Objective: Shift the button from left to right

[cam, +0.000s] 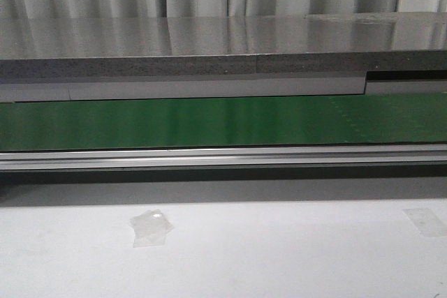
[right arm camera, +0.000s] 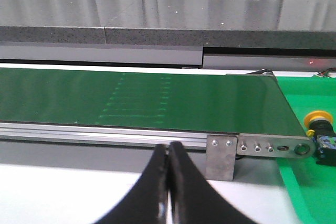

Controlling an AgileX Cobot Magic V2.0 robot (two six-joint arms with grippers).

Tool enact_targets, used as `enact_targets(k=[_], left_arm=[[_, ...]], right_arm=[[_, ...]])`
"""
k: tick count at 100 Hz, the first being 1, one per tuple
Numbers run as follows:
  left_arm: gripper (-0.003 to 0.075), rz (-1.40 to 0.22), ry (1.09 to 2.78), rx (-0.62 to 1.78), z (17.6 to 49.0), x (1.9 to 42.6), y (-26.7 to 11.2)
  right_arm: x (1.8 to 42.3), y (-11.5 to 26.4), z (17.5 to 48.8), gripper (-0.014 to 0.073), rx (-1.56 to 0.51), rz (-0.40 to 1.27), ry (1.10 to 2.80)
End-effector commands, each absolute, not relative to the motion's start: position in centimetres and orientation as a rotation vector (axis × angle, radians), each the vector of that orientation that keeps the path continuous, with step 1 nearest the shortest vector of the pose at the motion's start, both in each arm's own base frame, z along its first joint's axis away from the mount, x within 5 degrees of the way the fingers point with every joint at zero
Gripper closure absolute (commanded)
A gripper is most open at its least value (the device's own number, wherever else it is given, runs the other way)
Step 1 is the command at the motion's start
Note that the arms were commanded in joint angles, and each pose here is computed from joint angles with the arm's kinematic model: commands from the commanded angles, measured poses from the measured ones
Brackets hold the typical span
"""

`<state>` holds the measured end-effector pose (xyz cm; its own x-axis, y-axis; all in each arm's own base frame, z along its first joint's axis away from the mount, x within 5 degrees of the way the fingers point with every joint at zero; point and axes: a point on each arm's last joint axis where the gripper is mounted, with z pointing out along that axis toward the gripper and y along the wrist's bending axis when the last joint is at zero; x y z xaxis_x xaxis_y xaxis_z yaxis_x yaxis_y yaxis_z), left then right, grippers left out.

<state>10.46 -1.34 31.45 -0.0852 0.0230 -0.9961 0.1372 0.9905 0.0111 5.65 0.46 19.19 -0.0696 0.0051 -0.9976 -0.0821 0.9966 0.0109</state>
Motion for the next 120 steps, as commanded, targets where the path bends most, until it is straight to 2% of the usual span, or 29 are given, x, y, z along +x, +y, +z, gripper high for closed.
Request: enact_targets(k=[1, 120], left_arm=[[0.074, -0.089, 1.565, 0.086, 33.0, 10.49, -1.12], [0.074, -0.015, 1.57, 0.122, 32.9, 10.48, -0.9]], right_arm=[[5.44, 0.46, 20.52, 0.0663, -0.053, 0.081, 1.527], [5.44, 0.46, 20.52, 0.0663, -0.053, 0.081, 1.527]])
